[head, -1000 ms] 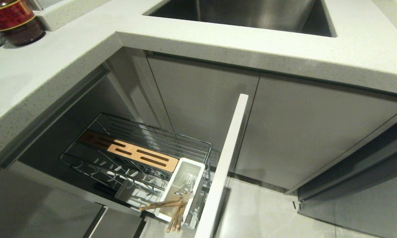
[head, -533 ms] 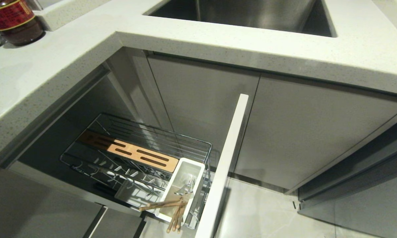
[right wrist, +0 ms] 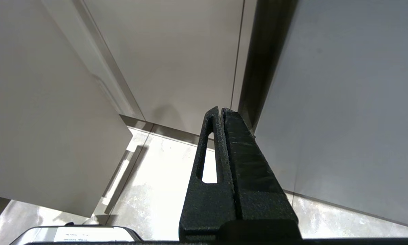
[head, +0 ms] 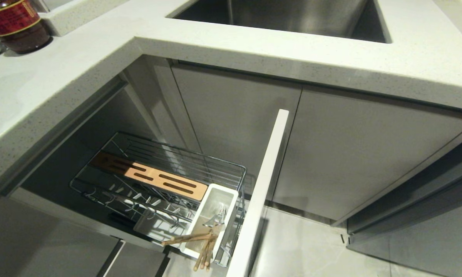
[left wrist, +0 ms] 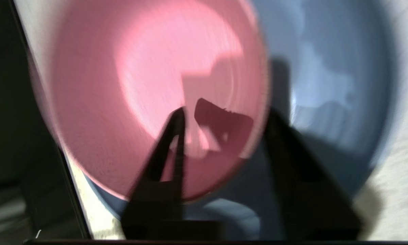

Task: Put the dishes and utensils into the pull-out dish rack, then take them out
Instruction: Take the bowl out of the cupboard

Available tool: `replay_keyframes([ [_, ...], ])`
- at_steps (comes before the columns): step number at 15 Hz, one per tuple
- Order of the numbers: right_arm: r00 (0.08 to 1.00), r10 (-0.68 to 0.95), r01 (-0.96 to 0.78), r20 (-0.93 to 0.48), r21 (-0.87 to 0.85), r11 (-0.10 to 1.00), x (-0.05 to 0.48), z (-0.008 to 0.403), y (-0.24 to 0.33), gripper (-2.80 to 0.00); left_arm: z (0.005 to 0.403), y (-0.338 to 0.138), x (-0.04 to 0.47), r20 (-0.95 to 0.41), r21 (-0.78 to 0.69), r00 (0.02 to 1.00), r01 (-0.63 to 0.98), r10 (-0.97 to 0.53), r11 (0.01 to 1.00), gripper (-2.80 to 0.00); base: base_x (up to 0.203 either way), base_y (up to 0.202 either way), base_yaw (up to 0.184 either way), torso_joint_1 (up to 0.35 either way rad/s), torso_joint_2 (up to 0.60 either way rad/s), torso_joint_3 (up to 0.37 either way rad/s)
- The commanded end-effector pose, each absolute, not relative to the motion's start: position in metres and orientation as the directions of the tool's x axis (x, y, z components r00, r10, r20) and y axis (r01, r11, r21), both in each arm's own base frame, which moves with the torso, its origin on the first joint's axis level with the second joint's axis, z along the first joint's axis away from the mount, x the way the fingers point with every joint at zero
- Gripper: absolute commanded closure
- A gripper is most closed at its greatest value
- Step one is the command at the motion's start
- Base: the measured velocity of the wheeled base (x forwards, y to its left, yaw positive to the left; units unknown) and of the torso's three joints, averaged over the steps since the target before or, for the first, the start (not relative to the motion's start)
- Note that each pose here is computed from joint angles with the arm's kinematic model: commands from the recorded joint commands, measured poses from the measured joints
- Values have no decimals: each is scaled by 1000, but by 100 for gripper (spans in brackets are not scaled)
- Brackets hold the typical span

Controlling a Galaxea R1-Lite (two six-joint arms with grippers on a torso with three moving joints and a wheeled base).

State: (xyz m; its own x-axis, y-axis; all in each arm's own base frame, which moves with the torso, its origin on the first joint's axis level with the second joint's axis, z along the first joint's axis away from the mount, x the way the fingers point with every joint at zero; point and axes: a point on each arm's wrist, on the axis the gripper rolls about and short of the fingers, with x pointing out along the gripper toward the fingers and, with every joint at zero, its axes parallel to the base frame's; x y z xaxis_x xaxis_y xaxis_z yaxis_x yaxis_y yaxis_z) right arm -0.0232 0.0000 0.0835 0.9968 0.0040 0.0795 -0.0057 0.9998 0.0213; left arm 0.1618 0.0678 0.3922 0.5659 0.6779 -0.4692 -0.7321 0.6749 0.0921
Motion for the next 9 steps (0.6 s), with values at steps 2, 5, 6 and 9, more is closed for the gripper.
replay_keyframes([
  [2, 998, 5, -6, 55, 21, 1000, -21, 76, 0, 0, 407, 63, 146, -373, 40, 601, -751, 707, 660, -280, 0, 0, 0, 0, 0, 0],
  [5, 998, 5, -6, 55, 21, 1000, -21, 76, 0, 0, 432, 57, 129, -175, -75, 664, -745, 727, 663, -280, 0, 0, 0, 0, 0, 0],
  [6, 998, 5, -6, 55, 21, 1000, -21, 76, 0, 0, 443, 53, 119, -87, -124, 678, -734, 730, 667, -280, 0, 0, 0, 0, 0, 0],
  [9, 999, 5, -6, 54, 21, 1000, -21, 76, 0, 0, 482, 33, 79, 257, -378, 694, -569, 673, 730, -280, 0, 0, 0, 0, 0, 0],
])
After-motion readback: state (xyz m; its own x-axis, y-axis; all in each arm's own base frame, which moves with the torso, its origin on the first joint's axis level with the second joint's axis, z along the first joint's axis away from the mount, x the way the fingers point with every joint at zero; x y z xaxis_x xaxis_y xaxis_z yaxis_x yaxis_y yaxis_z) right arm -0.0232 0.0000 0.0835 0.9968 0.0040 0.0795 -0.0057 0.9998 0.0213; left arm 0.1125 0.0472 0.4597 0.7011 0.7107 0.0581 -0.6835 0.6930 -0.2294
